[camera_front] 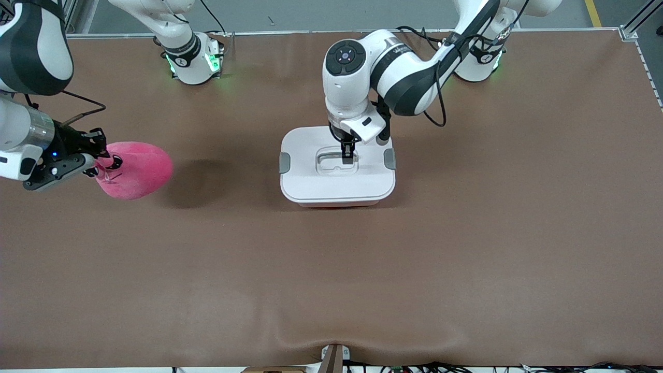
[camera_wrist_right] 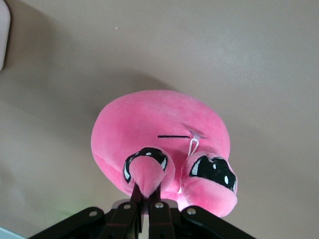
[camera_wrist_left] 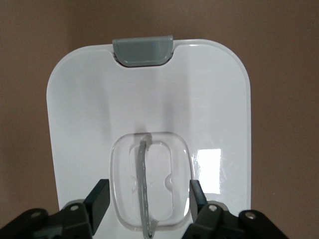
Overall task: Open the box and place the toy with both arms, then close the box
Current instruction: 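Grasp the toy with the right gripper while the left gripper grasps the lid handle, then lift the lid off with the left gripper while the right gripper lifts the toy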
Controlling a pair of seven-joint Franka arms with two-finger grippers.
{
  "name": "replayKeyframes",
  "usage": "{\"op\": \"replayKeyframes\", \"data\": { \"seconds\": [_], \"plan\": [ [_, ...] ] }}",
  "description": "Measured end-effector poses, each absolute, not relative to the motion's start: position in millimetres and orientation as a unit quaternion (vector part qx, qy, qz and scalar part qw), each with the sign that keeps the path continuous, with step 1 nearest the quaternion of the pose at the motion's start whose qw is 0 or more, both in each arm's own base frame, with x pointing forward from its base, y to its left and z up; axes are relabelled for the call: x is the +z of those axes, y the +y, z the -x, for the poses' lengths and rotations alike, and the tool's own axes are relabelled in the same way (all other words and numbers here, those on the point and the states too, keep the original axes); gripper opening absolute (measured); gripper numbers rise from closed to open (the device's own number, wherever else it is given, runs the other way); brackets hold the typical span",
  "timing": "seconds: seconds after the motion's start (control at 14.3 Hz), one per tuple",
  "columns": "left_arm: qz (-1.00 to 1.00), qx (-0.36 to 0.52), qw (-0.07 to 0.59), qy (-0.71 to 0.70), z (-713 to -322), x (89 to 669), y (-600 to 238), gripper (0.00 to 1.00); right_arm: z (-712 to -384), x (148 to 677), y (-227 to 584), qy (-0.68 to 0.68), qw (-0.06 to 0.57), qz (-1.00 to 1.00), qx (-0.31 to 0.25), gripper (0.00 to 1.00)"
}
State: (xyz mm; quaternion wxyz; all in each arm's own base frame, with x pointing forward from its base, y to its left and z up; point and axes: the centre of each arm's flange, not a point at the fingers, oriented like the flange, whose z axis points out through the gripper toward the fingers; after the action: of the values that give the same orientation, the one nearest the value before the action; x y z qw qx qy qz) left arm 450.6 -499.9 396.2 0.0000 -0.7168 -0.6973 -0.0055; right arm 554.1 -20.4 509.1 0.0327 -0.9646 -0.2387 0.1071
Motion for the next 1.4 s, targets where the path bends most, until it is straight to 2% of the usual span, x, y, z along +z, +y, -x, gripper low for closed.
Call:
{"op": "replayKeyframes", "data": {
  "seconds": [0.42,0.77,0.84,0.98,1.05,1.12,1.26,1.4],
  "plan": [
    [0.706,0.005,-0.003,-0.708,-447,371,-513,0.68,-551,525,-10,-0.253,0.027,0.961,0.112,0.07],
    [0.712,0.009,0.008,-0.702,-437,355,-523,0.60,-549,537,-8,-0.306,0.026,0.946,0.102,0.07],
    [0.712,0.009,0.009,-0.702,-435,354,-525,0.56,-550,539,-8,-0.310,0.025,0.945,0.100,0.07],
    [0.711,0.009,0.010,-0.703,-435,352,-525,0.37,-550,542,-9,-0.312,0.024,0.945,0.096,0.07],
    [0.711,0.009,0.011,-0.703,-435,352,-525,0.37,-551,545,-9,-0.312,0.024,0.945,0.094,0.07],
    [0.711,0.009,0.011,-0.703,-435,352,-525,0.31,-551,547,-9,-0.312,0.023,0.945,0.092,0.07],
    [0.711,0.009,0.008,-0.703,-437,353,-525,0.10,-551,549,-9,-0.312,0.022,0.945,0.090,0.07],
    [0.708,0.009,0.004,-0.706,-441,356,-523,0.07,-551,549,-9,-0.314,0.023,0.945,0.091,0.07]
  ]
}}
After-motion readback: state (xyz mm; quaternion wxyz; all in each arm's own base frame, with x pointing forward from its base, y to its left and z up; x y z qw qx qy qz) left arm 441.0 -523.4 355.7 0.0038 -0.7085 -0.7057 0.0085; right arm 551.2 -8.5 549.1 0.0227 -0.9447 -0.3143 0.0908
